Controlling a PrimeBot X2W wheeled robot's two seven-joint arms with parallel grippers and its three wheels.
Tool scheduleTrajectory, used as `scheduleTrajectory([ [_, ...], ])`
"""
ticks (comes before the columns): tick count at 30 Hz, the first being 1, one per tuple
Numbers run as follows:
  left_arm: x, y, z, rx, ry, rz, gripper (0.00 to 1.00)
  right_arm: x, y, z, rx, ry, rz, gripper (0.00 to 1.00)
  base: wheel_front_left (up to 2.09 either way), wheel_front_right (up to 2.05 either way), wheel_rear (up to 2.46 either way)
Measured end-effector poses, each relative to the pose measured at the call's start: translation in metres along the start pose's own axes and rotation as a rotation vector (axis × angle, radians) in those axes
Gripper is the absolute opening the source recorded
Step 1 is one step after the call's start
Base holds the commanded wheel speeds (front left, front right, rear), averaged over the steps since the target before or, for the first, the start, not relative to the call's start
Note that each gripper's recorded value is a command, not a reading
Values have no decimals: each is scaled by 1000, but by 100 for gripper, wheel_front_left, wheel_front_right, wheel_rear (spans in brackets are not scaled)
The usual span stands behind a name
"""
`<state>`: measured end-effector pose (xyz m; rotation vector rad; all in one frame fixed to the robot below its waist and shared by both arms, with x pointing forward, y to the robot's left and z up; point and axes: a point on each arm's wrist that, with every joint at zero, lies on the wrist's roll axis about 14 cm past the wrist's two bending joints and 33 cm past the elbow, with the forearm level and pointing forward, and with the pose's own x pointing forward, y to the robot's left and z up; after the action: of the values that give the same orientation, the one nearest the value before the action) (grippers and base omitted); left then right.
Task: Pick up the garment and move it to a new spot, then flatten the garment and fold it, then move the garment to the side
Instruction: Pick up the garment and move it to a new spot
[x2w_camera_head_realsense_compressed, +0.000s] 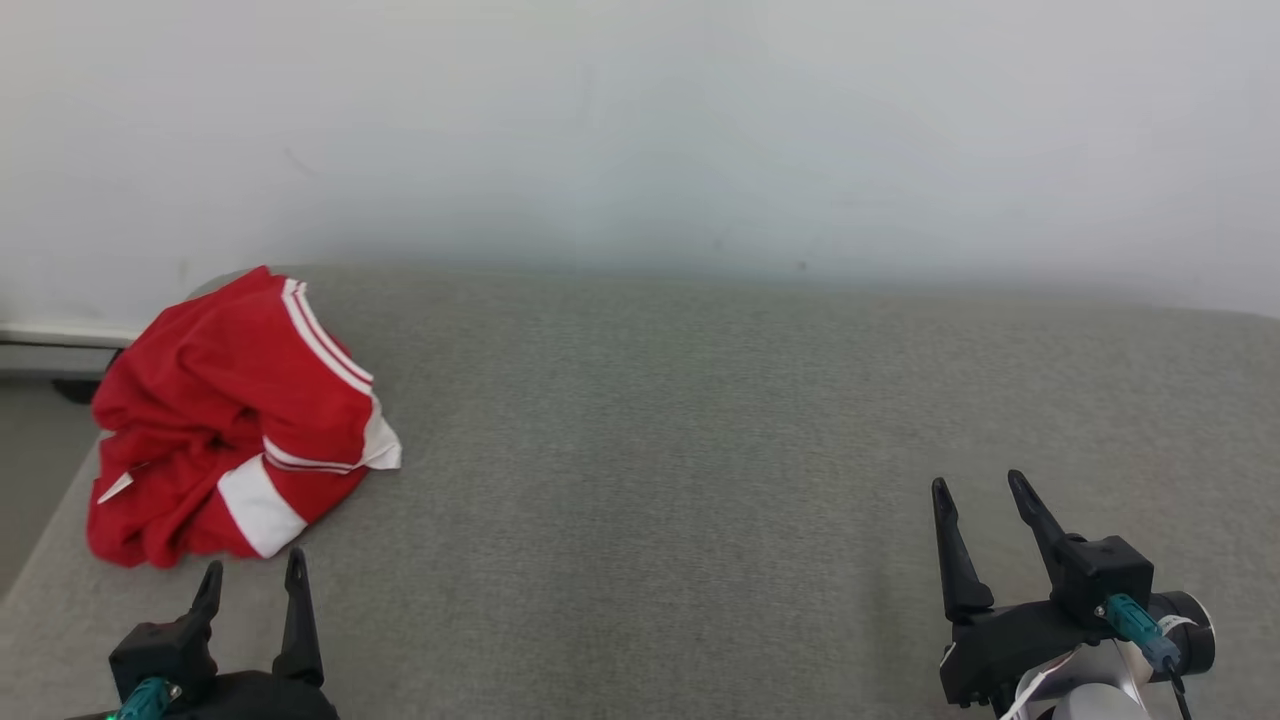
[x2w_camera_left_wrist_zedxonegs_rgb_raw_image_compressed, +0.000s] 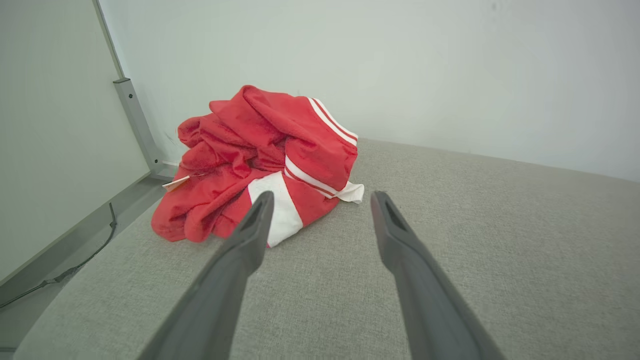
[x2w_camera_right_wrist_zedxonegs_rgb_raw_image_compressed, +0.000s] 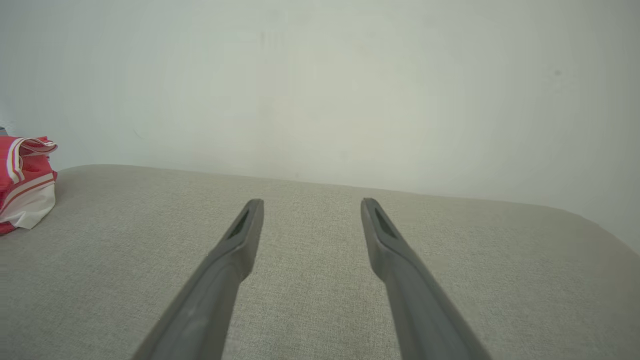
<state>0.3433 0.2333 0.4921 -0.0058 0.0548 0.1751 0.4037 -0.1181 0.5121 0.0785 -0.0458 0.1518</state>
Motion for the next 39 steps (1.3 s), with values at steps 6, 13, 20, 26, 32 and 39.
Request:
scheduleTrajectory([
  [6, -13, 25, -1, 0, 10, 71, 100, 10, 32, -3, 7, 10, 86, 100, 0, 0, 0],
  [13, -32, 56, -1, 34, 19, 159, 100, 20, 68, -7, 9, 22, 181, 100, 0, 0, 0],
  [20, -51, 83, 0, 58, 24, 228, 100, 25, 96, -12, 4, 38, 257, 100, 0, 0, 0],
  [26, -71, 104, 1, 47, 30, 300, 100, 25, 129, -14, 9, 50, 337, 100, 0, 0, 0],
  [32, -90, 122, -7, 35, 53, 361, 100, 25, 152, -14, 14, 59, 399, 100, 0, 0, 0],
  [39, -88, 118, -4, 3, 45, 355, 100, 26, 153, -17, 10, 70, 404, 100, 0, 0, 0],
])
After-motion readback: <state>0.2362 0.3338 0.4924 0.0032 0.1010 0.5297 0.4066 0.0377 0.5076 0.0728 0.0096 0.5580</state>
